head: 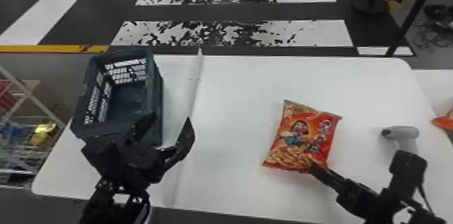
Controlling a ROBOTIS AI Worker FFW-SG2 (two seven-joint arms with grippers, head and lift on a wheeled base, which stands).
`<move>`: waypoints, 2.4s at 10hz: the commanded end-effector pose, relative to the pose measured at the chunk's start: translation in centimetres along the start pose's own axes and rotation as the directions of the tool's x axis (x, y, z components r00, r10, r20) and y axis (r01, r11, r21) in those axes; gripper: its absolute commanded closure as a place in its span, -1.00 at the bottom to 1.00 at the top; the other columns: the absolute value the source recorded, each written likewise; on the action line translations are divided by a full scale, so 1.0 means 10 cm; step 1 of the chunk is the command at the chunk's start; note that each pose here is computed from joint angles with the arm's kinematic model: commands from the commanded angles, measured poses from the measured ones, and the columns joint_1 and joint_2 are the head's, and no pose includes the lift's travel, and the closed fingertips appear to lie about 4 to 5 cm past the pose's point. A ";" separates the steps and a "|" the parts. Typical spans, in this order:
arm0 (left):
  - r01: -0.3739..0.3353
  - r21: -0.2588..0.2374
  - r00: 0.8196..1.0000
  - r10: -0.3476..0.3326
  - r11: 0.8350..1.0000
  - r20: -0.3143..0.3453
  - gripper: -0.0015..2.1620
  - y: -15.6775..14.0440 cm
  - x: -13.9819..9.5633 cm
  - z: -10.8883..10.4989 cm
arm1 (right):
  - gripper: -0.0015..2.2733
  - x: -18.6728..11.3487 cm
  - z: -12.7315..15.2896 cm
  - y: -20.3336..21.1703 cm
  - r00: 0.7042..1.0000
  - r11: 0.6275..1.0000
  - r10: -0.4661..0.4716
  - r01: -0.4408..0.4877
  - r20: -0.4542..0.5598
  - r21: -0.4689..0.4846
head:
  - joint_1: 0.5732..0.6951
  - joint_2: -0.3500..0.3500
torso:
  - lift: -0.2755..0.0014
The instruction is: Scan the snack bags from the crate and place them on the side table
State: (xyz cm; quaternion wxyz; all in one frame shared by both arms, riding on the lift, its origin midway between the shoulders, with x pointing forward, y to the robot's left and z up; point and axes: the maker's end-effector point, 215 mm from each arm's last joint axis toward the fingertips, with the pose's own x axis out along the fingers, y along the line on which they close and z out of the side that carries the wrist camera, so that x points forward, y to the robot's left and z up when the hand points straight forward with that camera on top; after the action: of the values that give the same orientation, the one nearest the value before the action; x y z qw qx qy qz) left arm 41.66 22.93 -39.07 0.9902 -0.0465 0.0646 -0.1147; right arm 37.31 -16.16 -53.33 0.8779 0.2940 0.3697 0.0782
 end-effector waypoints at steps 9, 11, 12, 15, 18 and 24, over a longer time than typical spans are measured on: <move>0.005 0.007 1.000 -0.005 1.000 0.001 -0.96 0.04 0.02 0.02 | 0.99 -0.44 1.41 0.34 0.929 0.766 -0.159 0.330 0.335 -0.552 | 1.00 0.06 | 0.40; 0.005 0.010 1.000 -0.005 1.000 0.003 -0.96 0.04 0.03 0.04 | 0.99 -0.46 1.52 0.46 0.874 0.542 -0.199 0.475 0.443 -0.693 | 1.00 0.05 | 0.40; 0.005 0.009 1.000 -0.005 1.000 0.000 -0.96 0.04 0.03 0.03 | 0.99 -0.46 1.52 0.49 0.846 0.406 -0.206 0.531 0.492 -0.744 | 1.00 0.06 | 0.40; 0.005 0.009 1.000 -0.005 1.000 0.000 -0.96 0.05 0.06 0.03 | 0.99 -0.32 1.29 0.49 0.790 -0.090 -0.165 0.584 0.590 -0.807 | 1.00 0.11 | 0.40; 0.004 0.007 1.000 -0.004 1.000 -0.006 -0.96 0.06 0.07 -0.01 | 0.99 -0.22 0.94 0.18 0.759 -0.432 -0.203 0.497 0.618 -0.752 | 1.00 0.14 | 0.40; 0.009 0.006 1.000 -0.009 1.000 -0.007 -0.96 0.03 0.07 -0.02 | -1.00 -0.22 0.20 0.16 0.911 -0.203 -0.281 0.250 0.301 -0.947 | 1.00 0.22 | 0.40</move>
State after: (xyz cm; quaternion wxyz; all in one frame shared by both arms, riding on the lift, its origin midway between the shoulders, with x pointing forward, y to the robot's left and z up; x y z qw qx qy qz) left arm 42.45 23.10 -39.35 0.9897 -0.0435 0.0672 -0.1188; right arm 37.41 -16.79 -50.50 0.7728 -0.5695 0.2423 0.1404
